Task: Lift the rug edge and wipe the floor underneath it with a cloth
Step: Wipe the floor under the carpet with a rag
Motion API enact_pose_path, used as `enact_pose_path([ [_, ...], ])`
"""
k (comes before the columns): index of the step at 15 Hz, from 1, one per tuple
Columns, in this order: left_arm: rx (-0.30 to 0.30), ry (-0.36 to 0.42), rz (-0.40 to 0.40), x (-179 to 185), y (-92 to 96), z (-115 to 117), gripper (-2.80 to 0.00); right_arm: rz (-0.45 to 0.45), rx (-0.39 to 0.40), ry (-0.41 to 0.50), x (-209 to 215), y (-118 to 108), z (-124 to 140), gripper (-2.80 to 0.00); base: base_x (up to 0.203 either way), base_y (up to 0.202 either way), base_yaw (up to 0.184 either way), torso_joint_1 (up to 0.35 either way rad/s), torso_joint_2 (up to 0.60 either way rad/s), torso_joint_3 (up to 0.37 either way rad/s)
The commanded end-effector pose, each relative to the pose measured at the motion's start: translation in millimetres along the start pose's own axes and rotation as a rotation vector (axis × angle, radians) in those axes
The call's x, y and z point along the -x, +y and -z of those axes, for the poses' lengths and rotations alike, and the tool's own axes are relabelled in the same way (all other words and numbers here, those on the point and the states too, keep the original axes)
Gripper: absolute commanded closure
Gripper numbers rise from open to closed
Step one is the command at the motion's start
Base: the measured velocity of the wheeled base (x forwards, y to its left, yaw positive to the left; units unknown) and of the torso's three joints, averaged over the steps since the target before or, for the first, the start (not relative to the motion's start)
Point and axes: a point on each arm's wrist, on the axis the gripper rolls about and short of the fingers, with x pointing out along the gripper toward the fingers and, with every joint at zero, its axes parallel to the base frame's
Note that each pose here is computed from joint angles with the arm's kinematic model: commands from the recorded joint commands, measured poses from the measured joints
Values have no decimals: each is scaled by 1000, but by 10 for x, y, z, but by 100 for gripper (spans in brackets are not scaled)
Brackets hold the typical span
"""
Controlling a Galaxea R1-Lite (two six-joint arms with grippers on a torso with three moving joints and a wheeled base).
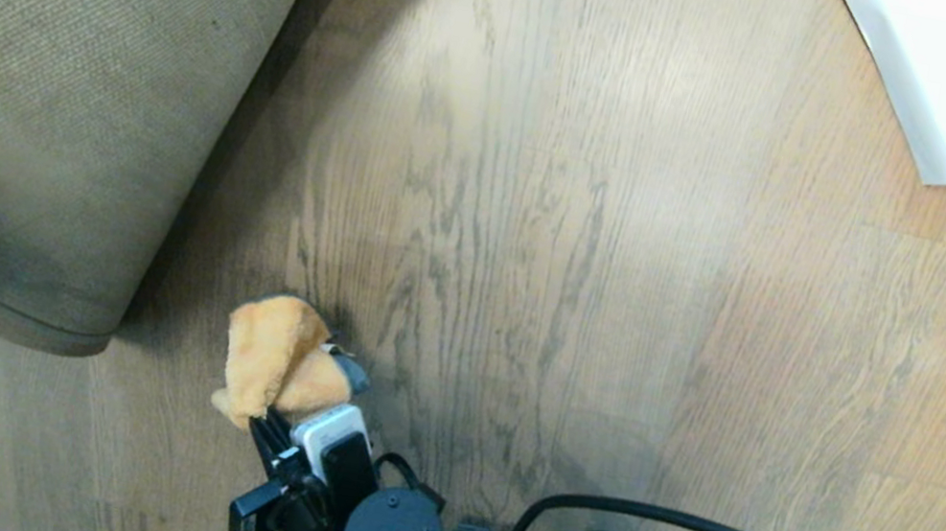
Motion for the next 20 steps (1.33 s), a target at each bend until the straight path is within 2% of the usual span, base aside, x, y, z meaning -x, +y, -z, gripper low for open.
enact_pose_path([
  [1,0,-1,-5,-3,1,1,0,21,0,-22,-3,-110,84,0,0,0,0,0,0,0],
  [12,-7,9,-2,13,1,34,0,229,38,-51,-142,-1139,137,0,0,0,0,0,0,0],
  [15,-9,11,-1,11,-2,37,0,272,47,-81,-168,-1357,43,0,0,0,0,0,0,0],
  [20,-10,12,0,13,-3,41,0,319,55,-134,-177,-1580,-213,0,0,0,0,0,0,0],
])
